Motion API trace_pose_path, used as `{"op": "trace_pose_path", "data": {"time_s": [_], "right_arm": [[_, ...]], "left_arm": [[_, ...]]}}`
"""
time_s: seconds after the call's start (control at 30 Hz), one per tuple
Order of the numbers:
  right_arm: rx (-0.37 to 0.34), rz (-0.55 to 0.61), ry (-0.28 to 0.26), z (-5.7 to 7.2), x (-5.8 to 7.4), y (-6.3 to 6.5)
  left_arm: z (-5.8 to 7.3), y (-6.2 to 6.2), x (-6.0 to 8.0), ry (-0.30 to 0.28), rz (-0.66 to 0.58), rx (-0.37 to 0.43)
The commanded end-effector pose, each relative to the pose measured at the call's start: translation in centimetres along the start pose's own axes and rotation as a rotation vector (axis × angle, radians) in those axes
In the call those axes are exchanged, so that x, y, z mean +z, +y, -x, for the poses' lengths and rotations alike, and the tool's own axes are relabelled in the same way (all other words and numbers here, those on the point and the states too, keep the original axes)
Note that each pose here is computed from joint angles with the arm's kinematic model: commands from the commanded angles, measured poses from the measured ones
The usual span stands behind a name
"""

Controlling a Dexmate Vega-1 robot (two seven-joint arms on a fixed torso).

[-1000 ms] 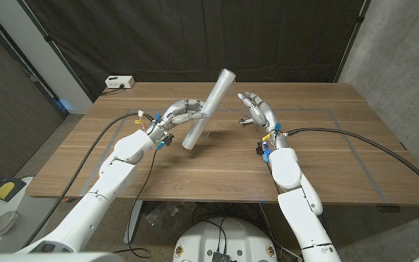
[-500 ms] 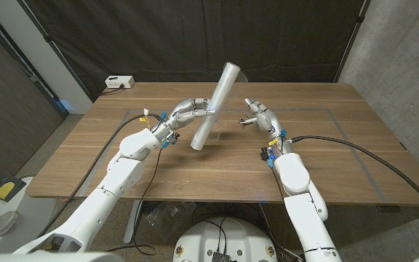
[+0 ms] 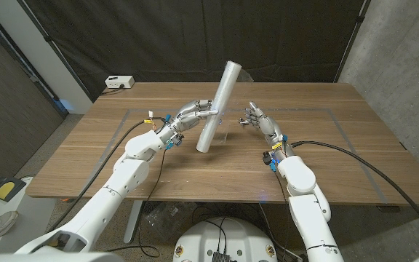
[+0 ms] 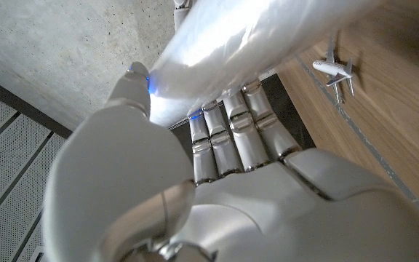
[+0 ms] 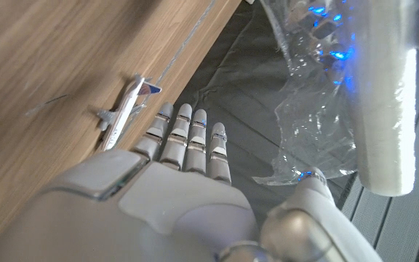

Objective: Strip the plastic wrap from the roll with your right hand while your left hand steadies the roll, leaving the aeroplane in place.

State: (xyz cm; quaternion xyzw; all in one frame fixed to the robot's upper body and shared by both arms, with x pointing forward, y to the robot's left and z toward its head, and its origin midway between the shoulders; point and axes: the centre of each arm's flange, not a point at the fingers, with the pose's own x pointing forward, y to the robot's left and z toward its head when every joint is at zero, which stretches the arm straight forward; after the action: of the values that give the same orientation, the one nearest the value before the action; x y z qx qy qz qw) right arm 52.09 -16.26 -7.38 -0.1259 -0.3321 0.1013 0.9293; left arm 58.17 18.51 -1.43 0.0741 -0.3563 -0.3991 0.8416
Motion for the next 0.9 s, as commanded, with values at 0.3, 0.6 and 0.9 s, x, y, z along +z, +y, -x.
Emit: {"op": "trace_pose_path", "data": {"time_s": [0.3, 0.6, 0.9], "right_arm": [[0.147, -0.256, -0.236, -0.4, -2.2, -0.5], [0.172, -0.276, -0.252, -0.7, -2.5, -0.7], [0.165, -0.238, -0.202, -0.5, -2.5, -0.9]], "left_arm": [[-0.8, -0.7, -2.6, 0.037, 0.128, -0.004], [-1.1, -1.1, -2.4, 0.031, 0.138, -0.022], [-1.4, -1.7, -2.1, 0.018, 0.161, -0.046]]}}
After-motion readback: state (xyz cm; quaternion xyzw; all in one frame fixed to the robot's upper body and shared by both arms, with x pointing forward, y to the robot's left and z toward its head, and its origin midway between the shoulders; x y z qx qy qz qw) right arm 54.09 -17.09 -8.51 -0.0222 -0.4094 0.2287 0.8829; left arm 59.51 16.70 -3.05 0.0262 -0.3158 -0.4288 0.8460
